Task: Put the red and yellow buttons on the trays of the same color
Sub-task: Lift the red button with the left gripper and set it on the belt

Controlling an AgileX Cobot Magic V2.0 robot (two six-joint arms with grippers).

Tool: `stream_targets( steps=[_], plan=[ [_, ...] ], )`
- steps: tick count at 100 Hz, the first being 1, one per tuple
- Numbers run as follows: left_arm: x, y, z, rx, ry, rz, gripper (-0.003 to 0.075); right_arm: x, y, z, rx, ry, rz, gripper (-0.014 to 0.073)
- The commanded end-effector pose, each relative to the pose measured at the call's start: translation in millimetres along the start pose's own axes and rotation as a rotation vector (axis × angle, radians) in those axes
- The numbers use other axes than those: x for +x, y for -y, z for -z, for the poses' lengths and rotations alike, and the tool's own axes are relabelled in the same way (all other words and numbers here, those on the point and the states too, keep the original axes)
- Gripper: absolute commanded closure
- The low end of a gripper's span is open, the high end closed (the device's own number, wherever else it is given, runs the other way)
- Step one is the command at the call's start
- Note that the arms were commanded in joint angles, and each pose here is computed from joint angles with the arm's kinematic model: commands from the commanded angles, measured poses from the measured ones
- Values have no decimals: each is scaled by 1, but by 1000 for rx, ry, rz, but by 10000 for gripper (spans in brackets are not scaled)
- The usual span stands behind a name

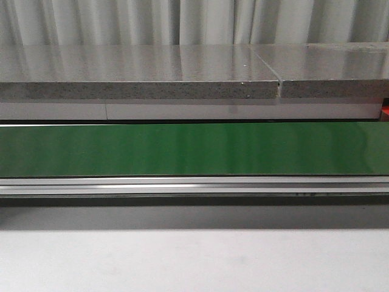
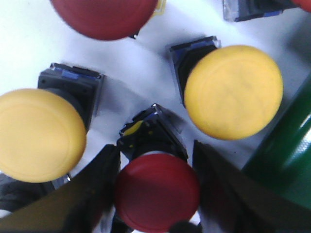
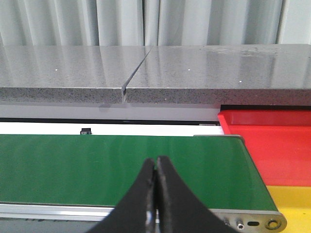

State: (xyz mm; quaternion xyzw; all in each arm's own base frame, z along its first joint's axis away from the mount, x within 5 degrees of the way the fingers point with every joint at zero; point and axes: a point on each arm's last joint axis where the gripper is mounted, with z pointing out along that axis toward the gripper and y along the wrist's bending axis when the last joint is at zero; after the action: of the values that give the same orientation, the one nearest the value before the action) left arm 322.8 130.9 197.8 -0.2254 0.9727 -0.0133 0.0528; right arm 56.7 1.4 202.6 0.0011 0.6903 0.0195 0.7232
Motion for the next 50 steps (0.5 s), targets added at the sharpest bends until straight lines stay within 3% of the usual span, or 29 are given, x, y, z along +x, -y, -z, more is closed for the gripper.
stream_targets(
  steps=[1,13,50],
  plan=[
    [-5,0,23,8,91,7,580,-12,-1,2,-6,101,16,662],
    [-2,-1,27,-2,82,-24,618,-12,-1,2,-6,101,16,662],
    [15,1,79,4,192,-56,619,-12,-1,2,-6,101,16,662]
  ],
)
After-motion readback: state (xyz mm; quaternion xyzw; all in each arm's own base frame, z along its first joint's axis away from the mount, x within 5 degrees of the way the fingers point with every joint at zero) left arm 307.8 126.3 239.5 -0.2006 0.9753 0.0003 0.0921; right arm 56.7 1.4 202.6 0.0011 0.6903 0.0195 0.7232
